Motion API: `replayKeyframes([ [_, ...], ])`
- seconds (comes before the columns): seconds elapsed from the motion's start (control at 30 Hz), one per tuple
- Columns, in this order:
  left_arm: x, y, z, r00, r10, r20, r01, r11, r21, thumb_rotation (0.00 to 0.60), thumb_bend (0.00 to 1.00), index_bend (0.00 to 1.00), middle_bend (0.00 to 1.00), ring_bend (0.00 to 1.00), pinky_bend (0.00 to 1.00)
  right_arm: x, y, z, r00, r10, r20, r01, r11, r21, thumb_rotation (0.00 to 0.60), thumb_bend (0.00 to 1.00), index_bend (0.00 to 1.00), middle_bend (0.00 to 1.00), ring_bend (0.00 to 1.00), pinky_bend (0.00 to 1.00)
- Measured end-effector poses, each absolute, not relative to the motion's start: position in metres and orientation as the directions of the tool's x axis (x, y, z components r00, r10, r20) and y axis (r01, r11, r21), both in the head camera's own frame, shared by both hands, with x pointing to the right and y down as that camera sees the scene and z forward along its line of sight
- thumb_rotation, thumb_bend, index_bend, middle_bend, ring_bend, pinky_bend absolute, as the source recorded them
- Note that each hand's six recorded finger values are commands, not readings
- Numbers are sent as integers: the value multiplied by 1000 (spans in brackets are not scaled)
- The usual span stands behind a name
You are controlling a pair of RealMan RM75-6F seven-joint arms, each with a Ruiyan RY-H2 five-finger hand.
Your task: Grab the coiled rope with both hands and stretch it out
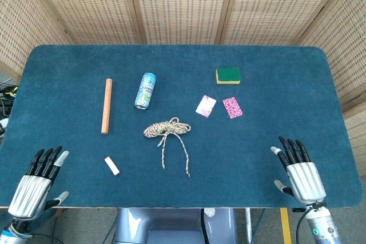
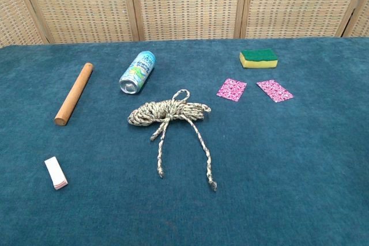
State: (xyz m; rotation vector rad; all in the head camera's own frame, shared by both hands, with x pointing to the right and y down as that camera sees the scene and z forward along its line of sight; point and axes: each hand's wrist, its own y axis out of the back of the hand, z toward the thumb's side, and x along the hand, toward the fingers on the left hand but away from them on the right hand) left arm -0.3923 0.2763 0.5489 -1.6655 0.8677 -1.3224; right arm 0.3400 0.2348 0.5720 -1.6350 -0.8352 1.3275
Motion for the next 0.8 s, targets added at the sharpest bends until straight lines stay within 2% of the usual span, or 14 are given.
replayKeyframes([
  [0.13,-391,273,553,202,-884,422,-14,-433,-901,600,0,0,0,0,0,306,218,577,378,838,-395,-44,-409,-911,600,25,359,0,0,0],
  [0.37,-391,270,561,187,-877,442,-2,-451,-893,600,0,0,0,0,0,233,203,606,622,630,-464,-177,-465,-868,600,174,415,0,0,0],
  [0.57,-391,269,567,177,-870,461,7,-467,-884,600,0,0,0,0,0,168,200,632,726,475,-497,-279,-456,-845,600,277,418,0,0,0],
  [0.8,-391,267,573,173,-861,478,14,-483,-875,600,0,0,0,0,0,120,206,650,760,409,-505,-317,-445,-838,600,295,432,0,0,0],
])
